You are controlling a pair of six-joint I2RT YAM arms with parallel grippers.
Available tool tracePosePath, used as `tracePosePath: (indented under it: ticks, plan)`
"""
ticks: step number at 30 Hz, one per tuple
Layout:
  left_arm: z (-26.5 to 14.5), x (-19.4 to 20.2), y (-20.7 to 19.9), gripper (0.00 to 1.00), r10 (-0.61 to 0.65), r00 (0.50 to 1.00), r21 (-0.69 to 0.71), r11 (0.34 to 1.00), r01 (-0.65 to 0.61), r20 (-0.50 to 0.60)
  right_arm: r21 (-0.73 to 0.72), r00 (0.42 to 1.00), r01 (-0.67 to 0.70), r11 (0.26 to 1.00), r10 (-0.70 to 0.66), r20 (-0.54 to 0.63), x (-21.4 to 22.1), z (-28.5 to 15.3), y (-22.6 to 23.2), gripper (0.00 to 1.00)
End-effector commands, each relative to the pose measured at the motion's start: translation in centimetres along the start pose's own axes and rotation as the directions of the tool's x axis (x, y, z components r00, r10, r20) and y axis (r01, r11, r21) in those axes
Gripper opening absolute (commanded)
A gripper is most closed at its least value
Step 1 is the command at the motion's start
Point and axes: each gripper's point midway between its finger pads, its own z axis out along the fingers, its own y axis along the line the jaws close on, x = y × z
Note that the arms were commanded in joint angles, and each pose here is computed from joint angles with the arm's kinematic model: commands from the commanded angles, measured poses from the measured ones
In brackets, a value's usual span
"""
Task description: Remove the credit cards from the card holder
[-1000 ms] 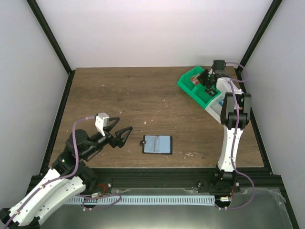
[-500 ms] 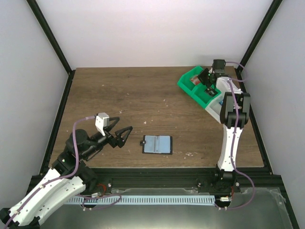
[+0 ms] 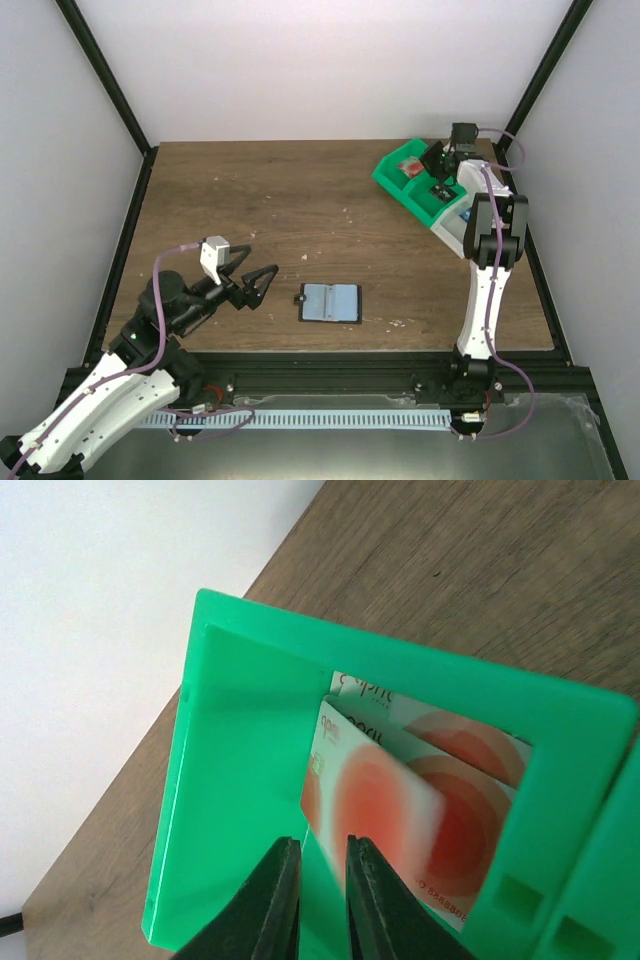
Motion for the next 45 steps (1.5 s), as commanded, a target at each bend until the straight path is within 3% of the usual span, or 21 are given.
tracePosePath:
  ticks: [1, 14, 22, 29, 35, 40, 45]
  plan:
    - [0.0, 0.2, 0.1, 1.00, 0.010, 1.000, -0.003, 1.000, -0.010, 0.000, 0.040, 0.999, -0.026, 0.999, 0.024, 0.046, -1.9, -2.0, -0.4, 0.17]
    - [-0.1, 0.0, 0.2, 1.00, 0.014, 1.000, -0.008, 1.000, -0.014, 0.005, -0.025, 0.997, 0.022, 0.999, -0.021, 0.069, -2.3, -5.3, 2.7, 0.21]
    - [0.8, 1.0, 1.5, 1.00, -0.007, 0.997, -0.089, 0.996, 0.000, -0.079, -0.098, 0.993, 0.098, 0.990, -0.090, 0.080, -0.1, -9.9, 6.2, 0.28]
    - [2.9, 3.8, 0.8, 1.00, -0.132, 0.972, -0.038, 0.991, 0.127, -0.196, -0.153, 0.984, 0.178, 0.972, -0.176, 0.029, 7.4, -14.6, 8.2, 0.34]
    - [4.2, 5.6, -0.1, 0.91, -0.228, 0.939, 0.019, 0.970, 0.240, -0.256, -0.193, 0.972, 0.212, 0.958, -0.227, -0.057, 15.4, -18.3, 6.7, 0.34]
    - [5.9, 8.1, -1.0, 0.80, -0.322, 0.883, 0.062, 0.930, 0.364, -0.342, -0.214, 0.945, 0.266, 0.940, -0.298, -0.137, 22.5, -20.4, 4.7, 0.34]
    - [7.5, 10.4, -0.6, 0.80, -0.424, 0.825, 0.047, 0.879, 0.474, -0.374, -0.280, 0.923, 0.271, 0.921, -0.331, -0.196, 28.1, -22.6, 3.3, 0.32]
